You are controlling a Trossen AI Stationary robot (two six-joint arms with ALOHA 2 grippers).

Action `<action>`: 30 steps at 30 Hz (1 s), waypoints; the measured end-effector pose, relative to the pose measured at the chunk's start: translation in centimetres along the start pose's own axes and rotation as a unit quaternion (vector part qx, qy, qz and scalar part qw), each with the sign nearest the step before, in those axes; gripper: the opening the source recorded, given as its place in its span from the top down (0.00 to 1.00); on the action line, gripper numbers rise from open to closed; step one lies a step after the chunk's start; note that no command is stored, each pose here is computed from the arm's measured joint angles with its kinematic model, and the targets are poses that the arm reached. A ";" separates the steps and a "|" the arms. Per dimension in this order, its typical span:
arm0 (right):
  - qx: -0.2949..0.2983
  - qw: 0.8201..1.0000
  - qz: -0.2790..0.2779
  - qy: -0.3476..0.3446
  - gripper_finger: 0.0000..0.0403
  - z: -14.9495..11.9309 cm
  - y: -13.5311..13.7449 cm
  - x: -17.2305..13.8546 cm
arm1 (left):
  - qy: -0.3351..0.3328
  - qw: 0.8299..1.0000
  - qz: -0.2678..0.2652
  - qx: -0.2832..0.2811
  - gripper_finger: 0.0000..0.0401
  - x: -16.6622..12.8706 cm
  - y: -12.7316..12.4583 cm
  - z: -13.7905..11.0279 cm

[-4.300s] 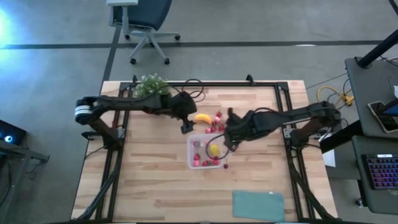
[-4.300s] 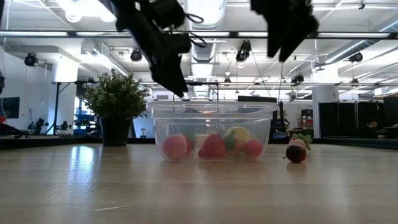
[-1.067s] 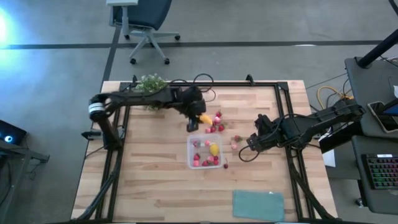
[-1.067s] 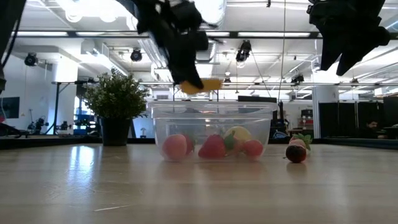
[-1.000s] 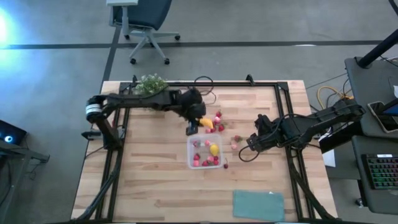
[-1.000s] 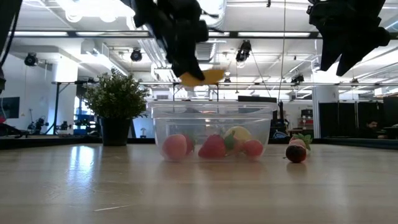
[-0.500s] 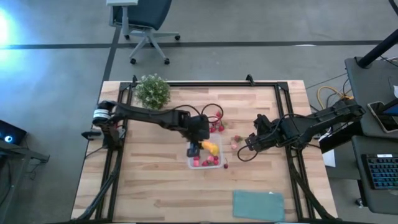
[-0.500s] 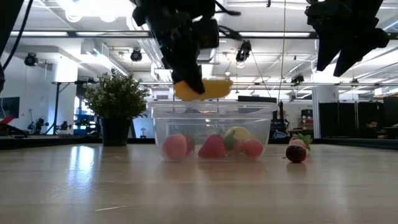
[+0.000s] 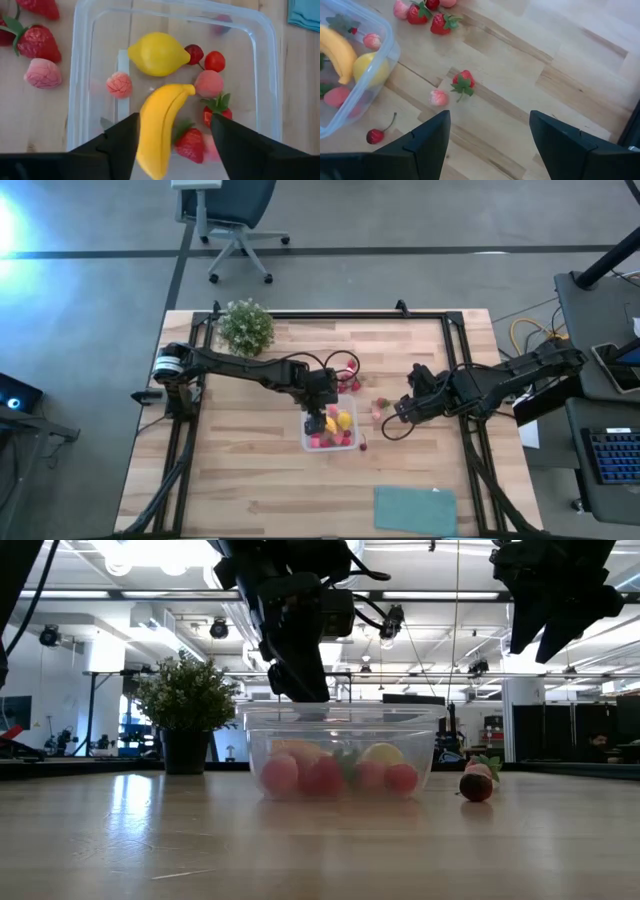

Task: Pick and placing Produce into tupperware
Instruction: Put the red strawberry into the transparent container

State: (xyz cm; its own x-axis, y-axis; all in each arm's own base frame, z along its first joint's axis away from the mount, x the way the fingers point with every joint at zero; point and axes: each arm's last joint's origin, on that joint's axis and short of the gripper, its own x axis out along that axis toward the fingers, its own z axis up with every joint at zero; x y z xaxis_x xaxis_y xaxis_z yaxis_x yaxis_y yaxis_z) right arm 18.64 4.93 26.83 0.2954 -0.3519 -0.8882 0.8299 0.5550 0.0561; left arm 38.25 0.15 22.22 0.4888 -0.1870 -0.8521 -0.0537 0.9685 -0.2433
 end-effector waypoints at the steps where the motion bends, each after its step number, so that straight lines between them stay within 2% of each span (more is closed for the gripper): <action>1: 0.000 1.000 0.000 0.000 0.34 0.0 0.0 0.0 | 0.000 1.000 0.000 0.000 0.41 0.0 0.0 0.0; 4: -0.002 1.000 0.000 0.000 0.34 0.0 0.0 0.0 | -0.001 1.000 0.004 0.000 0.36 -0.2 0.0 0.0; 8: -0.008 1.000 0.003 0.004 0.34 0.1 0.0 0.1 | -0.024 0.999 0.033 0.007 0.35 -1.9 -0.2 0.2; 17: 0.013 0.999 0.022 0.023 0.34 3.1 0.0 1.9 | -0.119 0.991 0.061 0.026 0.35 -8.5 -1.3 0.7; 24: 0.041 0.997 0.040 0.046 0.34 7.4 -0.4 5.8 | -0.177 0.980 0.087 0.021 0.35 -12.8 -1.9 0.0; 30: 0.049 0.993 0.060 0.084 0.34 10.7 -0.5 10.7 | -0.172 0.980 0.103 0.003 0.35 -13.8 -1.9 -0.7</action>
State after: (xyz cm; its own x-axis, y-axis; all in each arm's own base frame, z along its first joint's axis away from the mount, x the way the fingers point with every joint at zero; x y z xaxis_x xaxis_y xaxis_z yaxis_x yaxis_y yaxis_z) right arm 26.45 -7.23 22.15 0.3187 -0.1526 -0.9355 0.8376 0.5072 0.2026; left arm 31.03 0.82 34.13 0.7329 0.0783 -0.6759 -0.1773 0.9810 -0.0786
